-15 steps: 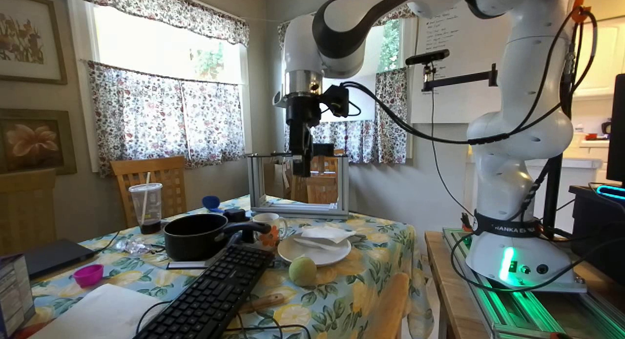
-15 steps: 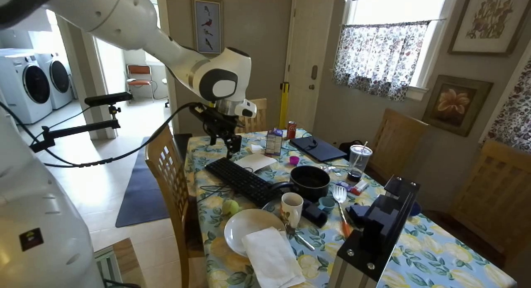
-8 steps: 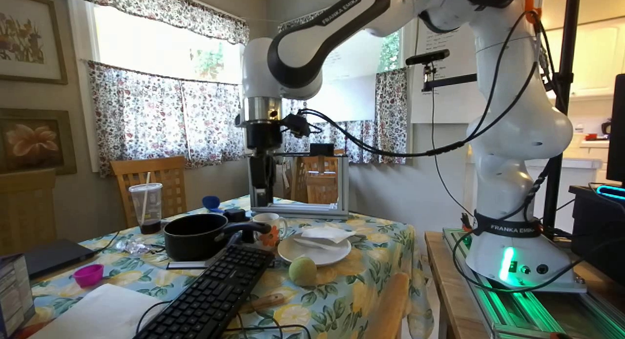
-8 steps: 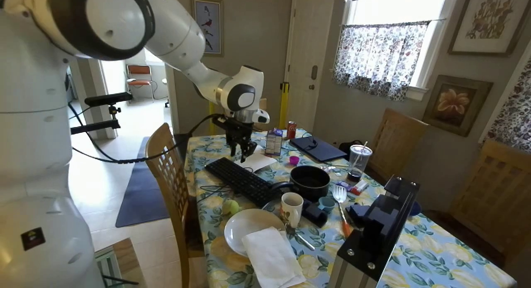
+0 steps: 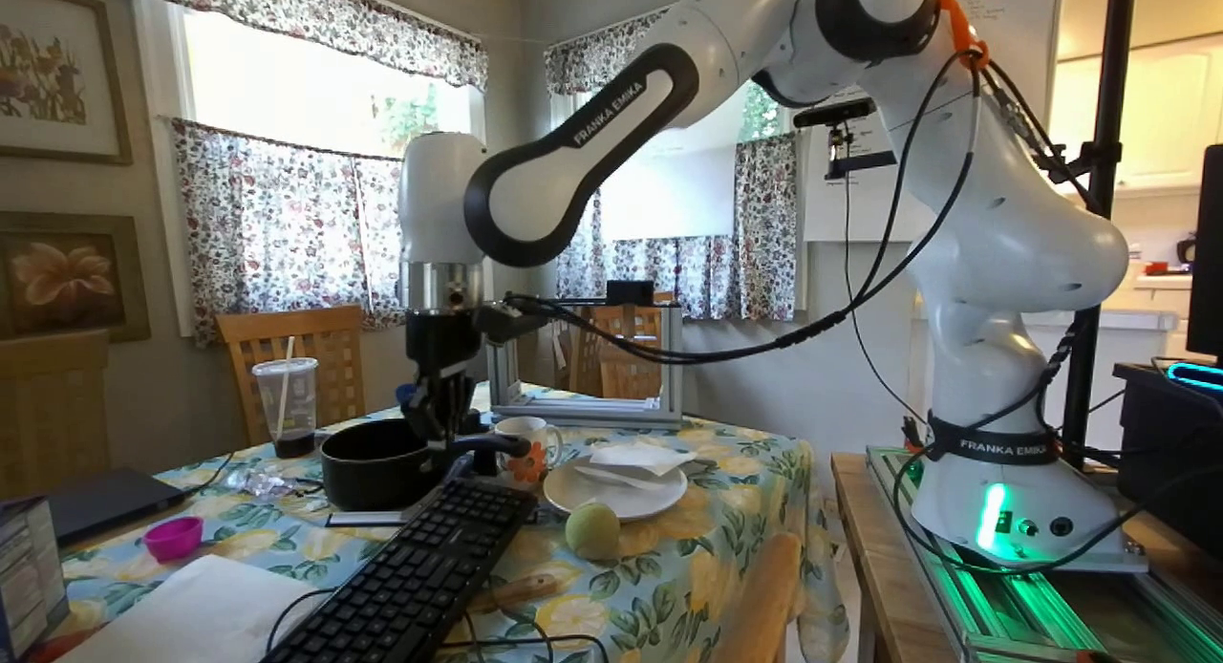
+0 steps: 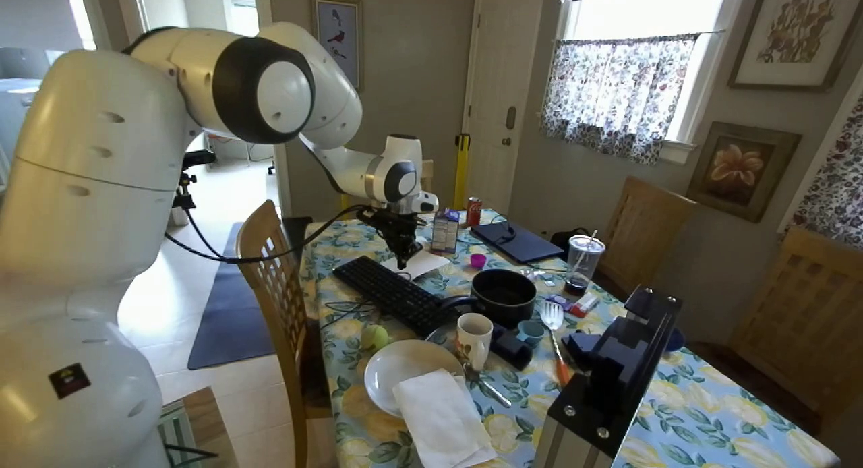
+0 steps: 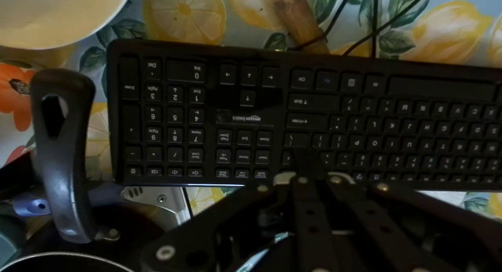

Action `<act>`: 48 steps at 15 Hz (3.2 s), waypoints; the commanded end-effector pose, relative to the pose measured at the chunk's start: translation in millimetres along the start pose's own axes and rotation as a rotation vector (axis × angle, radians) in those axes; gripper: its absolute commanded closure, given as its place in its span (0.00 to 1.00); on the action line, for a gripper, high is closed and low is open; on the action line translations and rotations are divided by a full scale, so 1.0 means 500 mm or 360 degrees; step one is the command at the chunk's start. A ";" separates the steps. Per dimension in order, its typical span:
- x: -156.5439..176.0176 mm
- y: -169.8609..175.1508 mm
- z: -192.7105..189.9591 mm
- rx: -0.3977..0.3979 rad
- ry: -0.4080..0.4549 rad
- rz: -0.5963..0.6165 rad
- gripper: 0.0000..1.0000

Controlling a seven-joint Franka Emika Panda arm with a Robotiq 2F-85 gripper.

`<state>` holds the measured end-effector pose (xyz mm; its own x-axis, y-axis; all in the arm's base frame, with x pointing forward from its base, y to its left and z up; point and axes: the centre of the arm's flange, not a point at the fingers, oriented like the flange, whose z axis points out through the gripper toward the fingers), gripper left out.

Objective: Press the shift button on the keyboard

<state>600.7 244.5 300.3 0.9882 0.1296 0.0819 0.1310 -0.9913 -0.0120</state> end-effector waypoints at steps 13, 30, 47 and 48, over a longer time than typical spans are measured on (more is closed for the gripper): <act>0.011 -0.047 0.124 0.0009 0.0145 0.0118 1.00; -0.026 -0.064 0.177 -0.0030 0.0138 0.0109 1.00; -0.032 -0.055 0.206 -0.0040 0.0137 0.0101 1.00; -0.032 -0.054 0.208 -0.0034 0.0138 0.0102 1.00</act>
<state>593.7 271.0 202.7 0.9855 0.0678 0.1558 0.0700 -0.9975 -0.0084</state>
